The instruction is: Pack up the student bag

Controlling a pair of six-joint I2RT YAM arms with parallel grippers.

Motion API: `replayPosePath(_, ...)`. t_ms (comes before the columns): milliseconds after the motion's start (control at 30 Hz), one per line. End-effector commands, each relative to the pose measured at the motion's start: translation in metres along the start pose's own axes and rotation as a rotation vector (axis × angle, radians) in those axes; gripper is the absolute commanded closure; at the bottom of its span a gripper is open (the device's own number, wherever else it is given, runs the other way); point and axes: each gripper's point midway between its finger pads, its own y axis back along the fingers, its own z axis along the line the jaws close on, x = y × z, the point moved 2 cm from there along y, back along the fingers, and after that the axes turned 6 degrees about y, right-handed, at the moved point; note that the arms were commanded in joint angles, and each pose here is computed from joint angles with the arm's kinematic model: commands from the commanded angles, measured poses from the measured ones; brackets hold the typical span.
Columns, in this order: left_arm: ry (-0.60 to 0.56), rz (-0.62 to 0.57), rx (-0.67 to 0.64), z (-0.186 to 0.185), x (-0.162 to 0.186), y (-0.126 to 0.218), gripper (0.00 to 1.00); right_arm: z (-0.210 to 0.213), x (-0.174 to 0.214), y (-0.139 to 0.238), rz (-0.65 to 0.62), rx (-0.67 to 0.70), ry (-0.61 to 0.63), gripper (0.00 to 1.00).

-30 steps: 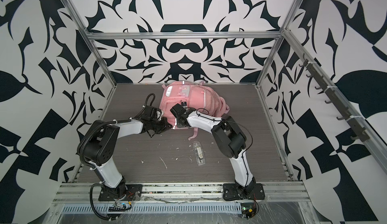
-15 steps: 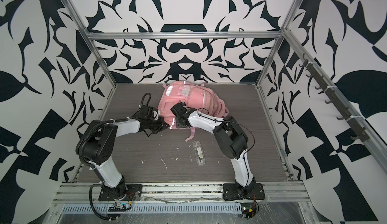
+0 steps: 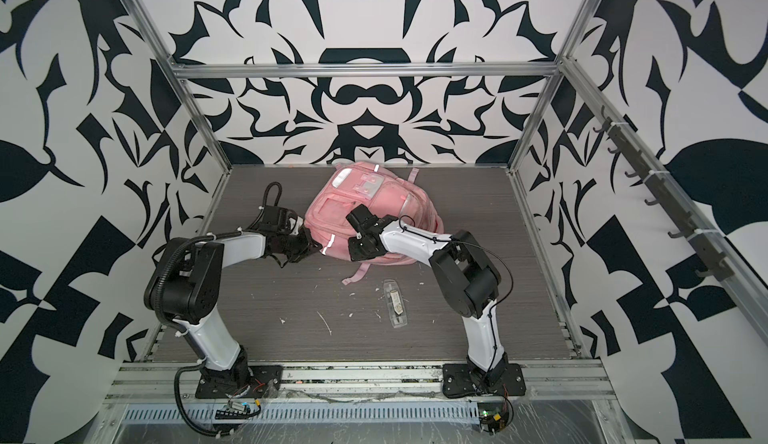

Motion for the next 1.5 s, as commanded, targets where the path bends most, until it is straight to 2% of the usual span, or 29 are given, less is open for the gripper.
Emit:
replayPosePath(0,-0.013,-0.069,0.009,-0.009,-0.018,0.015,1.00,-0.026,0.014,0.020,0.050,0.028,0.007,0.99)
replayPosePath(367,0.005,-0.090,0.015,-0.009,-0.028,0.020,1.00,-0.123,0.040,0.061,0.068,0.156,-0.097,1.00)
replayPosePath(600,0.007,-0.098,0.017,-0.012,-0.032,0.020,1.00,-0.140,0.037,0.076,0.039,0.235,-0.117,1.00)
replayPosePath(767,0.020,-0.108,0.017,-0.012,-0.037,0.020,1.00,-0.162,0.034,0.084,0.042,0.387,-0.090,1.00)
replayPosePath(1067,0.045,-0.102,0.057,-0.025,-0.052,0.010,0.97,-0.131,0.003,0.084,-0.036,0.271,-0.080,1.00)
replayPosePath(1167,0.059,-0.092,0.076,-0.032,-0.060,0.005,0.90,-0.114,-0.007,0.078,-0.041,0.240,-0.054,1.00)
replayPosePath(1300,0.062,-0.088,0.096,-0.044,-0.074,0.000,0.70,-0.089,-0.017,0.065,-0.028,0.217,-0.005,1.00)
replayPosePath(1367,0.064,-0.081,0.102,-0.048,-0.077,0.000,0.64,-0.076,-0.020,0.059,-0.024,0.209,0.019,1.00)
replayPosePath(1467,0.055,-0.093,0.108,-0.052,-0.072,0.009,0.60,-0.055,-0.024,0.050,-0.022,0.176,0.042,1.00)
